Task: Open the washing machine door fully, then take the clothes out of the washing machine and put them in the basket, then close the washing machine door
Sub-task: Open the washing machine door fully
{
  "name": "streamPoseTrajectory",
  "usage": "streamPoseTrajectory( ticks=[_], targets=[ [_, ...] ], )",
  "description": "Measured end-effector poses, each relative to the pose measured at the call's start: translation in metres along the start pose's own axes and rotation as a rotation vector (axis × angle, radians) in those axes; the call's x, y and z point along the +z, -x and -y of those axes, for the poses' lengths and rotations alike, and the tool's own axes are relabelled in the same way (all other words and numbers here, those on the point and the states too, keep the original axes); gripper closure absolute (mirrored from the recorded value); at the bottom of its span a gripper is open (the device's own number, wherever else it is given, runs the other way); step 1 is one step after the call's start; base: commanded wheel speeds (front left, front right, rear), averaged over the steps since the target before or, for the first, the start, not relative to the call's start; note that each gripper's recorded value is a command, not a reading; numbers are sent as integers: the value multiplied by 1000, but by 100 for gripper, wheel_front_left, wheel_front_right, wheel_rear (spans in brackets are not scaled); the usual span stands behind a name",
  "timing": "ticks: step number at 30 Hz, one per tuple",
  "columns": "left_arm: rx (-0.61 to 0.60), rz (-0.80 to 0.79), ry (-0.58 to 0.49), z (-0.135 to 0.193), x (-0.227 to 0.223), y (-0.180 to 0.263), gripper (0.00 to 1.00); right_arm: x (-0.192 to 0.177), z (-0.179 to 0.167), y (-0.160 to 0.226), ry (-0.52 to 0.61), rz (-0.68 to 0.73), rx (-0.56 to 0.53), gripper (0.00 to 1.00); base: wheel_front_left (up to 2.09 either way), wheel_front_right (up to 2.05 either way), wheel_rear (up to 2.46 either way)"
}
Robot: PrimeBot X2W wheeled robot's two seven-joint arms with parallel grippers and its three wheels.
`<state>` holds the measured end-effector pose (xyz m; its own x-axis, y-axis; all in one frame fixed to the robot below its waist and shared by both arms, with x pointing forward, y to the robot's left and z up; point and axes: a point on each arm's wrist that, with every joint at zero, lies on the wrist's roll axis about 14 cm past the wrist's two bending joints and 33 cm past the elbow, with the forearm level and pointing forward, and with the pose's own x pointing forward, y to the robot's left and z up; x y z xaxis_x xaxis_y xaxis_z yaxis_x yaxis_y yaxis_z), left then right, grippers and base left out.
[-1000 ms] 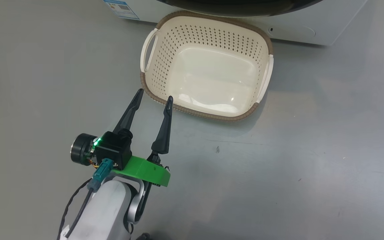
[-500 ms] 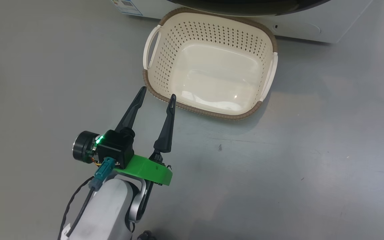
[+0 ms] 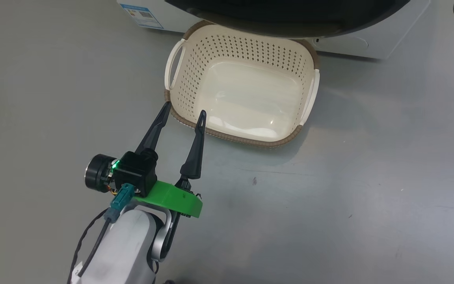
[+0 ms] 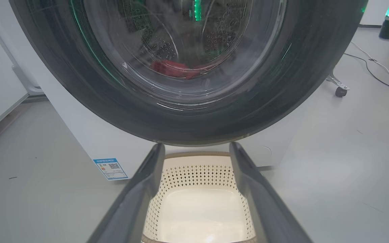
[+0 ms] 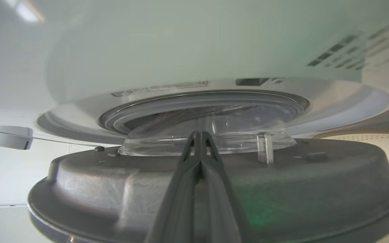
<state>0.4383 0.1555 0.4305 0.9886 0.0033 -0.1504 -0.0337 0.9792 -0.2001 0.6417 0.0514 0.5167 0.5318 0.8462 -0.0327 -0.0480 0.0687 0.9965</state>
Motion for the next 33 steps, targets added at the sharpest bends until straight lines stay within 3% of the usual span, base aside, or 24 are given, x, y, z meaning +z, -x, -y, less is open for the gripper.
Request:
streamPoseTrajectory(
  ticks=[33],
  targets=[
    [-9,39,11,10,19,35,0,-101,2,38,-84,-181,5,100,0,0,0]
  ],
)
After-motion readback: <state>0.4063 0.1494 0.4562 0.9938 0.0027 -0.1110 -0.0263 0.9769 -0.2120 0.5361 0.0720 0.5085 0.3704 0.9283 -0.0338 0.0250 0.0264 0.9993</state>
